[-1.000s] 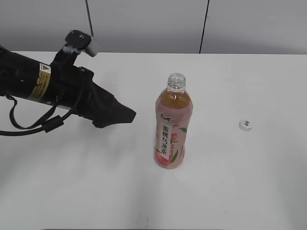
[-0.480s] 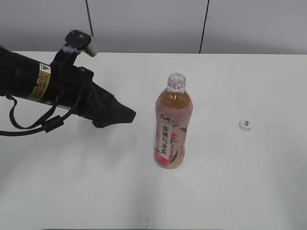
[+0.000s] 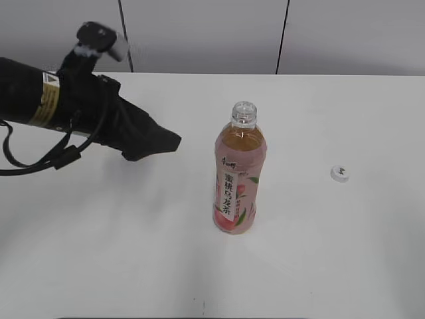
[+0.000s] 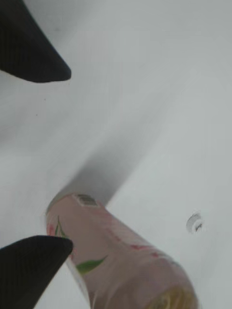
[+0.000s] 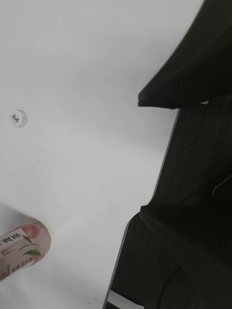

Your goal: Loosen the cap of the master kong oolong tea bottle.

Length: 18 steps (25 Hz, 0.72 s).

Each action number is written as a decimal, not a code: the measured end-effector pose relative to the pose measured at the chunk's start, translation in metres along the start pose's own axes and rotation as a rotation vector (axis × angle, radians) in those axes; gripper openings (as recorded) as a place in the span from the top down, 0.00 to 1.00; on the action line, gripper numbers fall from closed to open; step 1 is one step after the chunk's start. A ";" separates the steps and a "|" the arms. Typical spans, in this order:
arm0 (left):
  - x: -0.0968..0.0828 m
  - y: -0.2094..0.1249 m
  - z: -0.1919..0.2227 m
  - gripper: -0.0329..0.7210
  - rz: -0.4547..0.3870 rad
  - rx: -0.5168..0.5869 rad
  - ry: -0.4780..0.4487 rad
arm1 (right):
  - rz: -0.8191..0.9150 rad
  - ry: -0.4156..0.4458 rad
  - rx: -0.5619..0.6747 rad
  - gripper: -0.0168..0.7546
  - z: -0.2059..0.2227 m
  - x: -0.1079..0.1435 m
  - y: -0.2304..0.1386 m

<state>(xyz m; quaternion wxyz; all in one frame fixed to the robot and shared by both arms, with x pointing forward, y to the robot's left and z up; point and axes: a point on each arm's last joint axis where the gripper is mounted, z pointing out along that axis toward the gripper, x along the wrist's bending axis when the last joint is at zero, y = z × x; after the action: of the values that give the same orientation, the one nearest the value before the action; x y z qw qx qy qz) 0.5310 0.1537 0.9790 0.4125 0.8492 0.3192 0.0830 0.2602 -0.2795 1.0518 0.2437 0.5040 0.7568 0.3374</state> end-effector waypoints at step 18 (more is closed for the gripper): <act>0.006 0.017 -0.028 0.18 -0.011 -0.087 0.164 | 0.000 0.001 0.000 0.37 0.000 0.000 0.000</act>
<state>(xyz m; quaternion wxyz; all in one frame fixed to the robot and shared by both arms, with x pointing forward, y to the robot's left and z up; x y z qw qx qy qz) 0.5323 0.1673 1.0095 0.4219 0.8190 0.3526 0.1639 0.2602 -0.2795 1.0518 0.2434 0.5040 0.7568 0.3377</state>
